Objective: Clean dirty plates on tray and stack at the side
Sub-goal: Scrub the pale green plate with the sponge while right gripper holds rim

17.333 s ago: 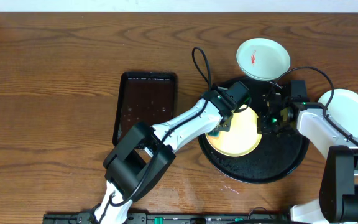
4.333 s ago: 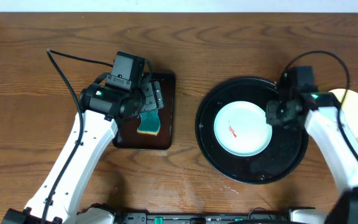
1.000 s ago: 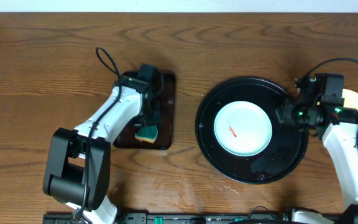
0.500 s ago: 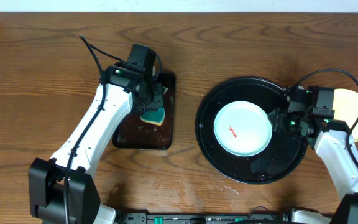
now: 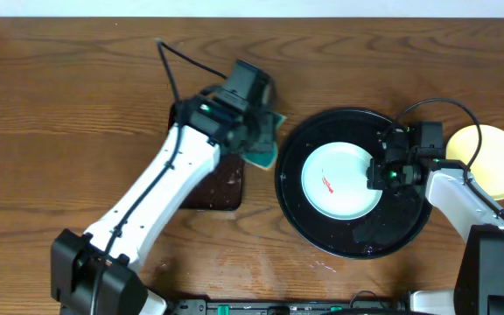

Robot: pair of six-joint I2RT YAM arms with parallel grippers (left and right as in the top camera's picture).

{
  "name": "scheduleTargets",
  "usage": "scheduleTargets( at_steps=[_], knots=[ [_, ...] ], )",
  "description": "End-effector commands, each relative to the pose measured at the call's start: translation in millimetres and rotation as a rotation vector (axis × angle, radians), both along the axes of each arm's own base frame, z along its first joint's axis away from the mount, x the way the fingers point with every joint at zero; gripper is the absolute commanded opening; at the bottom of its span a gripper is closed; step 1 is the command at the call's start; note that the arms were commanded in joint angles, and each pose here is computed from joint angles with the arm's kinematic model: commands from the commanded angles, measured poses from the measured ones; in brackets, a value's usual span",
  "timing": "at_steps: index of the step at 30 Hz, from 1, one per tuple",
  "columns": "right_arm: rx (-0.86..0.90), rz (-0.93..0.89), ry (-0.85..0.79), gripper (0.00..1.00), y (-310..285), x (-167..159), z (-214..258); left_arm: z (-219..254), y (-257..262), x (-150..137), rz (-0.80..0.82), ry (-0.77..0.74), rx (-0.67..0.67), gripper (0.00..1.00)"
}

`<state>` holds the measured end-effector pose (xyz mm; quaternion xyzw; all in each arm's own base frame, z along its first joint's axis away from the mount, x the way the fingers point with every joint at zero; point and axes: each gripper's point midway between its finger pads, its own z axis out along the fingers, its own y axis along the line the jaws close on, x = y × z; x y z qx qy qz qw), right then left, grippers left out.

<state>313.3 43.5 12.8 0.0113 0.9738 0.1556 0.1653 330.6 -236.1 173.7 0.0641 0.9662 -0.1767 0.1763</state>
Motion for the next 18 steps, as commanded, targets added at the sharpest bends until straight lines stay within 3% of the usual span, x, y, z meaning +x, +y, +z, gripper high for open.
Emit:
scheduleTargets(
  at_steps=[1, 2, 4, 6, 14, 18],
  knots=[
    [0.006, -0.055, 0.033, 0.01, -1.2, -3.0, -3.5, 8.8, -36.1, -2.4, -0.033, -0.005, -0.093, 0.07],
    [0.004, -0.051, 0.03, 0.02, -1.3, -2.5, -3.2, 7.2, -45.1, -3.6, -0.045, 0.001, -0.113, 0.08],
    [-0.019, -0.009, 0.003, 0.28, -2.8, 0.5, -1.6, 1.6, -63.5, -7.1, -0.062, 0.02, -0.146, 0.07],
    [-0.051, -0.011, -0.024, 0.4, -9.5, 8.1, 3.3, -5.5, -77.3, -9.5, -0.073, 0.035, -0.163, 0.07],
    [-0.06, -0.059, -0.078, 0.4, -32.3, 27.6, 19.4, -44.0, -111.9, -19.3, -0.081, 0.107, -0.161, 0.08],
    [0.077, 0.181, -0.166, 0.38, 2.8, 25.3, 34.3, -45.8, -112.7, -19.3, -0.083, 0.107, -0.158, 0.07]
  ],
)
